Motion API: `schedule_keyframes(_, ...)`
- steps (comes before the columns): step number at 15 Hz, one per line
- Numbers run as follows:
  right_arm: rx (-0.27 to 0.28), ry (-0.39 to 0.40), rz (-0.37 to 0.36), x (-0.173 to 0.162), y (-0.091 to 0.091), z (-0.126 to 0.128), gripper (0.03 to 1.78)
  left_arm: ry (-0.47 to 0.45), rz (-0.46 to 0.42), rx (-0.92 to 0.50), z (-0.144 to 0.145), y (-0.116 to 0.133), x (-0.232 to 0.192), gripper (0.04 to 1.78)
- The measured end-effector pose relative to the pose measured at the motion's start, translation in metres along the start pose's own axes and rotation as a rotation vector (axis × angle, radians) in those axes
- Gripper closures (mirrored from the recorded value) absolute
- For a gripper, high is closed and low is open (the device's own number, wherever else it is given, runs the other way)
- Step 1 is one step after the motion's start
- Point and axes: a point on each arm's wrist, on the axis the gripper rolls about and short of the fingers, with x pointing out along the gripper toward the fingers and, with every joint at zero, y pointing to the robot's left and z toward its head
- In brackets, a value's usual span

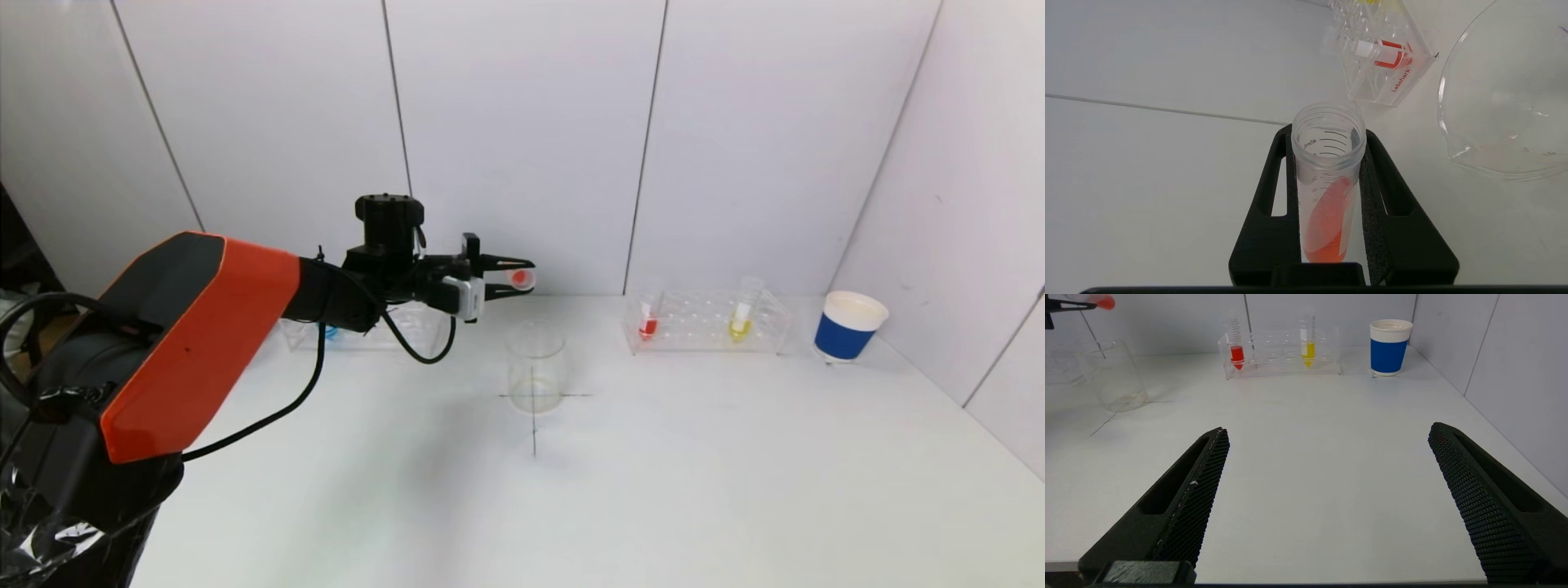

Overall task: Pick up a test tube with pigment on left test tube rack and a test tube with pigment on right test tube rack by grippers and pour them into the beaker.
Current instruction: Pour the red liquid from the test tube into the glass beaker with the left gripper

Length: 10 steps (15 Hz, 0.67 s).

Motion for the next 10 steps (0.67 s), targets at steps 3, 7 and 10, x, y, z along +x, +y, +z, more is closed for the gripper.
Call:
schedule_keyframes(3,0.0,0.0,0.0,0.0,0.0,0.0,0.04,-0.001,0.008,0.023,0.0036,-0.005,-0.0018,1.38)
schedule_keyframes(7,0.0,0.0,0.0,0.0,0.0,0.0,0.04,-0.002,0.006,0.087,0.0053,-0.0074,-0.0024,1.38)
schedule_keyframes(10,0.0,0.0,-0.001,0.0,0.0,0.0,0.04,0.003,-0.001,0.125,0.006,-0.0112,-0.003,1.38)
